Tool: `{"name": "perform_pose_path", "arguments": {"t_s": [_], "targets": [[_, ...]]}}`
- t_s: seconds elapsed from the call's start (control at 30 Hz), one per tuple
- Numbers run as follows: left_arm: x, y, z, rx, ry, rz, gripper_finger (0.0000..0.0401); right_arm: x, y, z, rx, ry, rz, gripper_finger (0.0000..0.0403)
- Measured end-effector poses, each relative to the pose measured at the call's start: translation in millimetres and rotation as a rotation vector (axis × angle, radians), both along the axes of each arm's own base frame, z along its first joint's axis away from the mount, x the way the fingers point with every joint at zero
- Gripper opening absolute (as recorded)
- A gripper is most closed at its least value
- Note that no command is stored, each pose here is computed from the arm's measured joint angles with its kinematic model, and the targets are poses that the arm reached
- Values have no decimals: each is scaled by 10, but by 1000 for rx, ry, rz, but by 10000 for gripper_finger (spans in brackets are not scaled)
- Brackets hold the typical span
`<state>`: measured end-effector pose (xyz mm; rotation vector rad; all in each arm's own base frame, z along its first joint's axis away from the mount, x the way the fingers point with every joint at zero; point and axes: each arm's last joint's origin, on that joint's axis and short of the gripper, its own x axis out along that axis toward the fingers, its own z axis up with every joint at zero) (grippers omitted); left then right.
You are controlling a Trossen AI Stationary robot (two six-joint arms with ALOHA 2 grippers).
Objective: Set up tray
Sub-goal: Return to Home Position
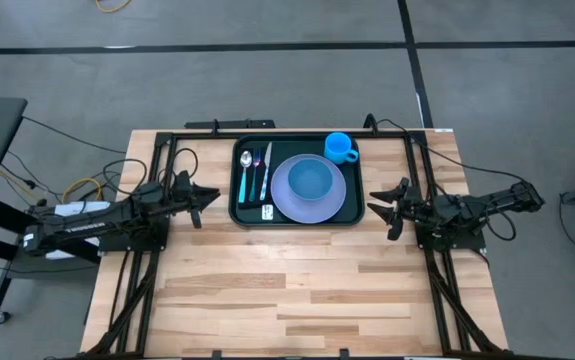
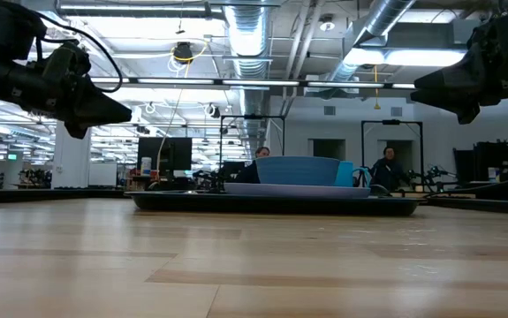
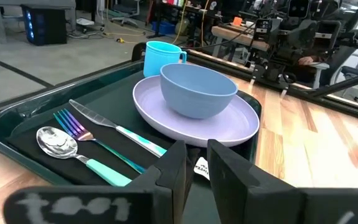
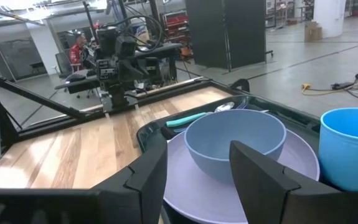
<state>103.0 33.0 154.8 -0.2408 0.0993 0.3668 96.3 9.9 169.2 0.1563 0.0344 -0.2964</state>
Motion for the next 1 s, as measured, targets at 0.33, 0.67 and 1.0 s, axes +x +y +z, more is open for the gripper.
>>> {"name": "perform_pose_path", "arguments": {"t_s": [0.33, 0.67, 1.0], "targets": [[0, 0, -3, 7, 4, 0, 55, 0, 0, 0, 0, 0, 0, 164], [0, 0, -3, 0, 2, 1, 55, 0, 0, 0, 0, 0, 1, 164], [0, 0, -3, -1, 1, 1, 55, 0, 0, -2, 0, 1, 1, 164]]}}
